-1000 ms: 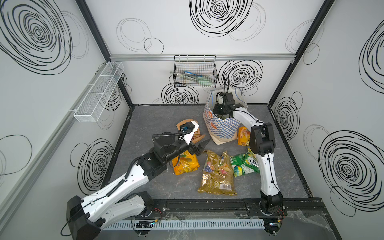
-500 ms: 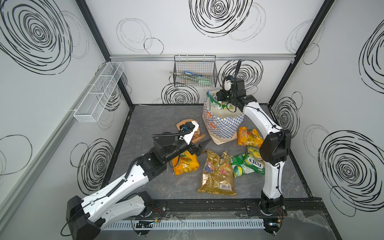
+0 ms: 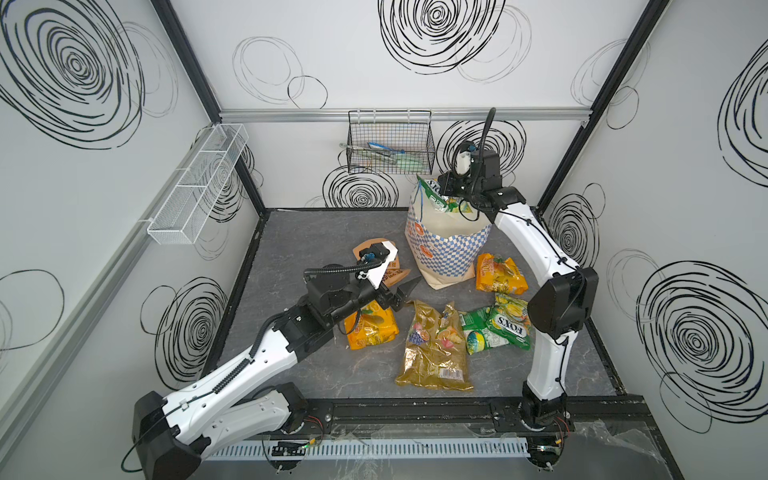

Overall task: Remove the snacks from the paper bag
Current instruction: 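Lift the green spring-tea packet up out of the paper bag, then carry the green packet beside the bag and lower it onto the snacks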

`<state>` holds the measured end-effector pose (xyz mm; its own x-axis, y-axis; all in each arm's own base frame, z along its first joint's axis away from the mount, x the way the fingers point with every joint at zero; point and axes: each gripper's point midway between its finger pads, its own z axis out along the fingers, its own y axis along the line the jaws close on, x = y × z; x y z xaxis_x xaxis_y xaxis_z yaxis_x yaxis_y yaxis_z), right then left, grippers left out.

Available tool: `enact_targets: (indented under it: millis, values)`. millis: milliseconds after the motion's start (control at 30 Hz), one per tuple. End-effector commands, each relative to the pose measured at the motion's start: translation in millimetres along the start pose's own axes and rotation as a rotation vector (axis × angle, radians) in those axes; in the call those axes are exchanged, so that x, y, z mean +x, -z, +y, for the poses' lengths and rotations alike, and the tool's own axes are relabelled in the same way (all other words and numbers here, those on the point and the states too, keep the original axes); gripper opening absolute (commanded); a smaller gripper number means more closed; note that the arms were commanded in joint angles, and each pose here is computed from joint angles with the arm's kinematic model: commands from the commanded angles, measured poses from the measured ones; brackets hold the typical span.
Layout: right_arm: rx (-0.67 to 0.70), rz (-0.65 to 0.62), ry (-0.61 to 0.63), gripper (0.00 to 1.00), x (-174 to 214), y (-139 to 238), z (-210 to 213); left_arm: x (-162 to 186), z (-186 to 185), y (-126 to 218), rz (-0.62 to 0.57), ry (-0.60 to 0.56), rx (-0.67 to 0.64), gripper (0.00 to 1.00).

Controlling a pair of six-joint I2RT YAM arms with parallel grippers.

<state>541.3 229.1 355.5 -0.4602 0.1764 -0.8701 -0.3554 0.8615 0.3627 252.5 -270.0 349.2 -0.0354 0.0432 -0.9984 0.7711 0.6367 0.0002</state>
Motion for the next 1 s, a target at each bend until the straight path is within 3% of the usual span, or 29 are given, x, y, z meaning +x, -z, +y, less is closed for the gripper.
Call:
enact_targets:
  millis: [0,233,433,667,833,967]
  values:
    - [-0.072,-0.207,0.051,0.0,-75,71,45,-21,1,5,-0.076,0.001,0.0,0.96]
    - [-0.097,-0.341,0.068,0.0,-104,153,73,-22,2,7,-0.075,-0.018,-0.015,0.96]
    - [-0.064,-0.43,0.058,0.0,-87,224,65,-24,5,10,-0.061,-0.058,-0.05,0.96]
    - [0.037,-0.44,-0.056,0.0,-15,267,22,-21,6,9,-0.058,-0.061,-0.059,0.96]
    - [0.179,-0.374,-0.144,0.0,70,254,-33,-15,8,5,-0.041,-0.066,-0.069,0.96]
    - [0.207,-0.275,-0.201,0.0,131,223,-62,-8,9,0,-0.02,-0.068,-0.074,0.96]
